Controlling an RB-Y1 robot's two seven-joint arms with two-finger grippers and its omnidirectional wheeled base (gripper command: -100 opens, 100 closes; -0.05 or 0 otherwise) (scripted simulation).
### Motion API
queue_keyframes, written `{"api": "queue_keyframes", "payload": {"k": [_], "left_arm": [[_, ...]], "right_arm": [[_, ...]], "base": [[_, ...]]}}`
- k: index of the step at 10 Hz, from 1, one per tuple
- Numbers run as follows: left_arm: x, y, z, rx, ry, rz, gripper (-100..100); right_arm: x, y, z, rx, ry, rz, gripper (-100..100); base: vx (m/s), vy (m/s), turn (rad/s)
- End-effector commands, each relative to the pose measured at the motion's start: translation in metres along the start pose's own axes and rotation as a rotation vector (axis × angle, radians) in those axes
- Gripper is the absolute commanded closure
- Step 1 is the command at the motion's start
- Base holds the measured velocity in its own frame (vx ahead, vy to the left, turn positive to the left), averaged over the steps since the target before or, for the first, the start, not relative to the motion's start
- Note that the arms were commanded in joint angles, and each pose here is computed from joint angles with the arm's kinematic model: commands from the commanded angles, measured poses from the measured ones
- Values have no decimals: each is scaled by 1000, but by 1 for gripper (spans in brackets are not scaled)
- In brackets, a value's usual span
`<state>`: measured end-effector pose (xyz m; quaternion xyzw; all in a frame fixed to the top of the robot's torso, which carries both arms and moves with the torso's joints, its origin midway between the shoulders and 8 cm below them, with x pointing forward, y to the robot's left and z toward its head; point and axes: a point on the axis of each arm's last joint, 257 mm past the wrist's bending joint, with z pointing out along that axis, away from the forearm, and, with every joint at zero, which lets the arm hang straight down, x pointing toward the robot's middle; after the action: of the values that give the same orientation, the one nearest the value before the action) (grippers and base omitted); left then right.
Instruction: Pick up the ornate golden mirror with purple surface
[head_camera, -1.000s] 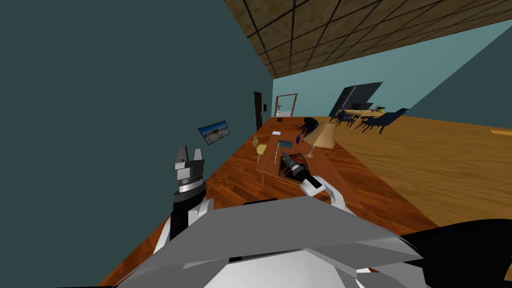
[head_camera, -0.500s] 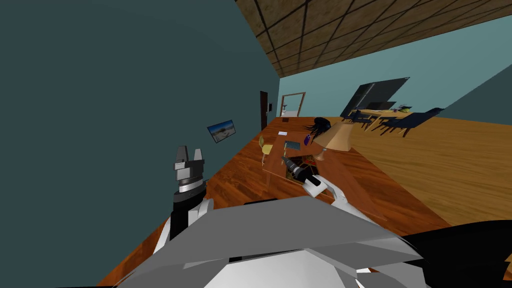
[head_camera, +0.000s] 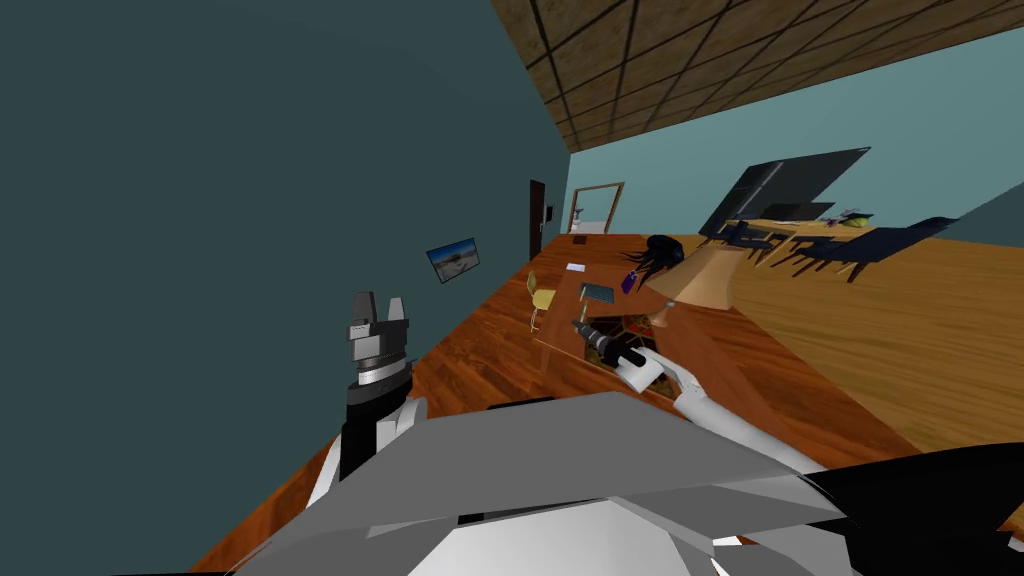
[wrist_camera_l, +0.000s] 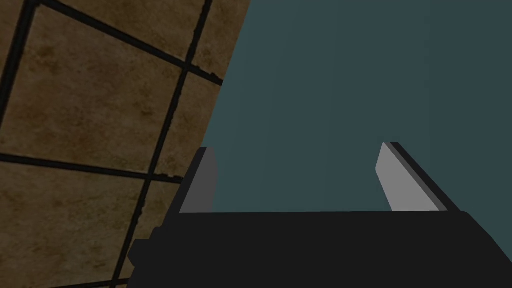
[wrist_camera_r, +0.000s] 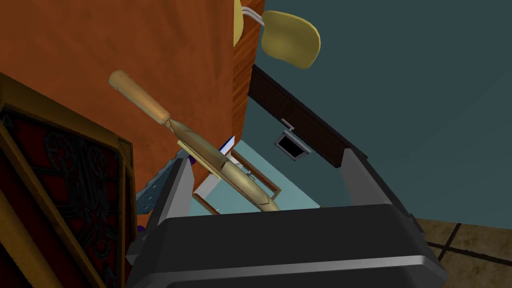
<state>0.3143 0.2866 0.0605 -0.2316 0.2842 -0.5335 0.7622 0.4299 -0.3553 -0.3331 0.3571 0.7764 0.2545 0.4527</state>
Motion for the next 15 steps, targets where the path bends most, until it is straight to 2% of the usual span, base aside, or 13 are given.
{"api": "queue_keyframes", "payload": {"k": [1, 2, 3, 6, 7, 9, 10, 12, 13, 15], "left_arm": [[0, 0, 0, 0, 0, 0, 0], [0, 0, 0, 0, 0, 0, 0], [0, 0, 0, 0, 0, 0, 0], [0, 0, 0, 0, 0, 0, 0], [0, 0, 0, 0, 0, 0, 0], [0, 0, 0, 0, 0, 0, 0], [0, 0, 0, 0, 0, 0, 0], [0, 0, 0, 0, 0, 0, 0], [0, 0, 0, 0, 0, 0, 0], [0, 0, 0, 0, 0, 0, 0]], "right_arm": [[-4, -9, 1, 37, 3, -16, -100], [-12, -31, 1, 98, 8, -46, -100], [-12, -31, 1, 101, 8, -46, -100], [-42, -89, -7, 274, 11, -126, -100], [-45, -94, -8, 290, 9, -132, -100], [-71, -128, -19, 402, 1, -182, -100], [-71, -130, -20, 408, 1, -182, -100], [-98, -160, -34, 514, -12, -225, -100], [-98, -160, -34, 515, -12, -225, -100], [-125, -184, -50, 608, -27, -260, -100]], "base": [[22, 60, 52], [26, 62, 92], [26, 53, 60], [40, 93, 155], [42, 86, 33], [39, 77, 119], [35, 62, 49], [27, 71, 120], [29, 56, 27], [26, 54, 80]]}}
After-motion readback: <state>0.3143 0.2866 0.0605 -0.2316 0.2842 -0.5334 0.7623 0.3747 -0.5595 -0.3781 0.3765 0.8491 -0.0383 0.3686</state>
